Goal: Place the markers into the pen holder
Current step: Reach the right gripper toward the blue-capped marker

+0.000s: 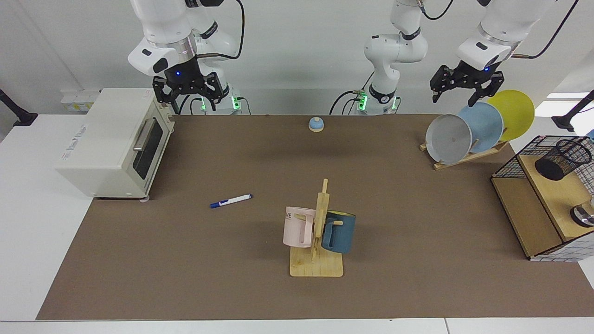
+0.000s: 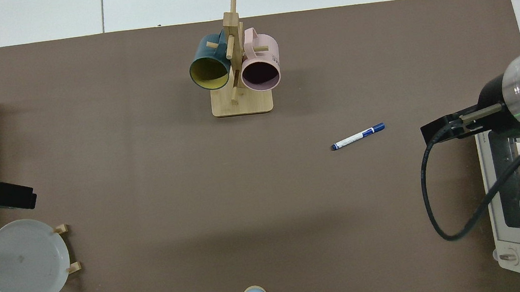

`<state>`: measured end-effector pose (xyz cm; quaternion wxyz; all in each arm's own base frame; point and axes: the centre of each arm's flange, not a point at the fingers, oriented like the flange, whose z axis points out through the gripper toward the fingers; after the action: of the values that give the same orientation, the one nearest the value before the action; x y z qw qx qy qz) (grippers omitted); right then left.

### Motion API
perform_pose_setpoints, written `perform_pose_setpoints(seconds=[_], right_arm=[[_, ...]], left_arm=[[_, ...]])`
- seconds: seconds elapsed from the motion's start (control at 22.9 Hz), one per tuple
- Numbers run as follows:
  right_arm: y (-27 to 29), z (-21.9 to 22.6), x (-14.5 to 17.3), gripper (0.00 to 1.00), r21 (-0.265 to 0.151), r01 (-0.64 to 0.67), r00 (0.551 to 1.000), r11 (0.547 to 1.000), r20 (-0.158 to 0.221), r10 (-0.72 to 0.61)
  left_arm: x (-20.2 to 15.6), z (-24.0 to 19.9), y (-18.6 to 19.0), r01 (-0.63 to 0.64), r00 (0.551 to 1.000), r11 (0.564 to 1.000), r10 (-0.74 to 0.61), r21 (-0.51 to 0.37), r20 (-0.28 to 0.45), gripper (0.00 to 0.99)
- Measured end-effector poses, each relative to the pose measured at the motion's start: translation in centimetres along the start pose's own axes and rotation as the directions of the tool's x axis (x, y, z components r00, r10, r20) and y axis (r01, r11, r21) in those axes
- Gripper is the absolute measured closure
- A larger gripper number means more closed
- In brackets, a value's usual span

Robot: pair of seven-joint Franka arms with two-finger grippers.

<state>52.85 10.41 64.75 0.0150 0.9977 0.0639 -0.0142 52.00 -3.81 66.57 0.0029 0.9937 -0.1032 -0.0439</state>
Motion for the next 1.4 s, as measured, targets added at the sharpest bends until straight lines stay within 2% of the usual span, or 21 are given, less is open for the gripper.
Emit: perform_pose_setpoints(seconds=[0.44, 0.7, 0.79, 0.92, 1.05, 1.18, 1.27, 1.4], right_arm=[[0.2, 0.1, 0.2, 0.0, 0.001, -0.003, 1.0, 1.0, 0.001, 0.003], [0.4, 0.6, -0.1, 0.0, 0.0, -0.041, 0.999, 0.999, 0.015, 0.041], [0.3, 0.8, -0.3, 0.0, -0.001, -0.068, 0.997, 0.998, 0.02, 0.068], [0.0, 1.0, -0.4, 0.0, -0.001, -0.181, 0.983, 0.983, 0.009, 0.181], [-1.0, 1.6, 0.0, 0.01, 0.004, -0.32, 0.947, 0.947, -0.003, 0.32], [-2.3, 2.8, 0.5, 0.01, 0.004, -0.464, 0.886, 0.886, 0.001, 0.464], [-2.9, 3.7, 1.2, 0.01, 0.007, -0.566, 0.825, 0.825, 0.001, 0.566], [-3.3, 5.5, 2.7, 0.01, 0.014, -0.722, 0.692, 0.692, 0.003, 0.722]], left_arm=[[0.1, -0.2, 0.2, -0.005, 1.0, 1.0, 0.005, 0.001, -0.004, 0.0], [0.0, -0.2, 0.2, -0.004, 1.0, 1.0, 0.004, 0.001, -0.004, 0.0], [0.0, -0.2, 0.2, -0.004, 1.0, 1.0, 0.004, 0.001, -0.004, 0.0], [0.0, -0.2, 0.2, -0.004, 1.0, 1.0, 0.004, 0.001, -0.004, 0.0], [0.0, -0.1, 0.2, -0.004, 1.0, 1.0, 0.004, 0.001, -0.003, 0.0], [0.0, -0.1, 0.2, -0.004, 1.0, 1.0, 0.004, 0.001, -0.003, 0.0], [0.0, -0.1, 0.2, -0.004, 1.0, 1.0, 0.004, 0.001, -0.003, 0.0], [0.0, -0.1, 0.1, -0.003, 1.0, 1.0, 0.003, 0.0, -0.003, 0.0]])
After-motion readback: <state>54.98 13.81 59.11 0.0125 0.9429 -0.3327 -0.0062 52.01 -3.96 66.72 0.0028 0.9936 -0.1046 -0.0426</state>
